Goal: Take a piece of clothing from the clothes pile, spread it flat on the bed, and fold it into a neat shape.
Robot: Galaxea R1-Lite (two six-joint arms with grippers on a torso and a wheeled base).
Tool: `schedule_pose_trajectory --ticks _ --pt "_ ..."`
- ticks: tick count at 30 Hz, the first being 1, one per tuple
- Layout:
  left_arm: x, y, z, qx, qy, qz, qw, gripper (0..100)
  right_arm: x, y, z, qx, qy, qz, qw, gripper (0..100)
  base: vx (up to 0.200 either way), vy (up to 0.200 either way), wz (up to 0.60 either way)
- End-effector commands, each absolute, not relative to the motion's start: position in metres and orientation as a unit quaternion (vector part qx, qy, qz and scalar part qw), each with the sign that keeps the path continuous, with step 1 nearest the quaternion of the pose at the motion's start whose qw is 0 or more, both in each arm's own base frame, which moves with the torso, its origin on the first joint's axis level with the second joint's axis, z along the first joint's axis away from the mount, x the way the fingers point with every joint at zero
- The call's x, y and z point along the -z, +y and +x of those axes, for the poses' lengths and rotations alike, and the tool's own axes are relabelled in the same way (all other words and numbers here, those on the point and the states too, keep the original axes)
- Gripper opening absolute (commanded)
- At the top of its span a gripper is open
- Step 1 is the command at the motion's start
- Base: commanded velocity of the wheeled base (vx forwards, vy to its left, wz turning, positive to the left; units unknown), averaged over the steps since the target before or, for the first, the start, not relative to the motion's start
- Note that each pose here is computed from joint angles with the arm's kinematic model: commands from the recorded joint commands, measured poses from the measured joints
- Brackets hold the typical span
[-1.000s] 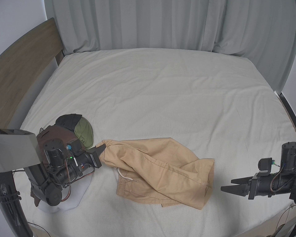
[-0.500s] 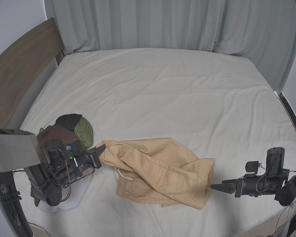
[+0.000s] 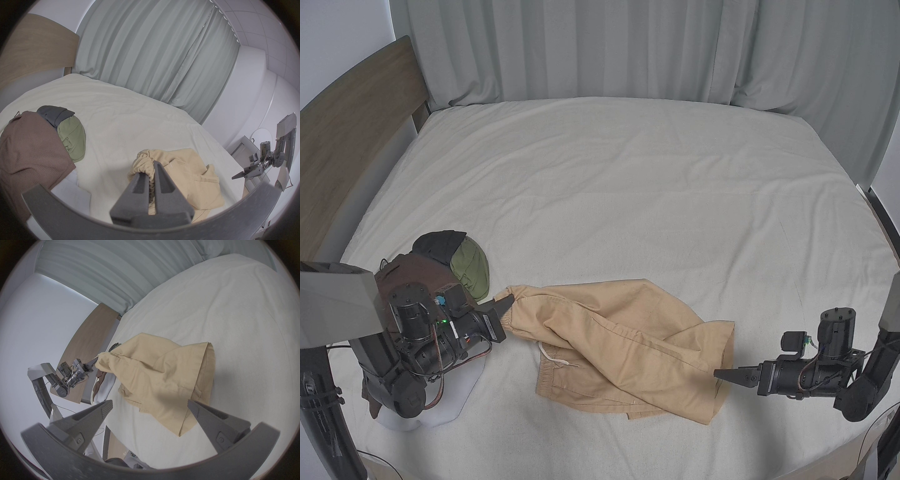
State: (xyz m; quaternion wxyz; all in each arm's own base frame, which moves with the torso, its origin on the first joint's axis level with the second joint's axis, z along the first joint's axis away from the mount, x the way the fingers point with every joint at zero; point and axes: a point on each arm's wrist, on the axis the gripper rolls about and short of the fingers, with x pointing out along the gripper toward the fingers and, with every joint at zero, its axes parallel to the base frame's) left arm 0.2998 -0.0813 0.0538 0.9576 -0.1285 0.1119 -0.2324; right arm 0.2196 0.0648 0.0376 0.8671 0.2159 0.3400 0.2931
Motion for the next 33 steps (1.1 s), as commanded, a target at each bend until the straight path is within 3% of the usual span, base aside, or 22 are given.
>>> schedule_pose_trajectory --ticks 1,7,33 --pt "-0.052 -0.081 0.3 0.232 0.115 -0.129 0.957 0 -0.013 0.066 0.223 -0.279 0.37 0.22 0.858 100 0.0 0.0 0.0" --pt "-0.051 -0.081 0.3 0.232 0.116 -0.129 0.957 0 0.002 0.068 0.23 -0.261 0.354 0.23 0.868 100 0.0 0.0 0.0" --pt "-0.052 -0.08 0.3 0.23 0.114 -0.129 0.958 0 0.034 0.079 0.258 -0.242 0.368 0.271 0.856 100 0.0 0.0 0.0"
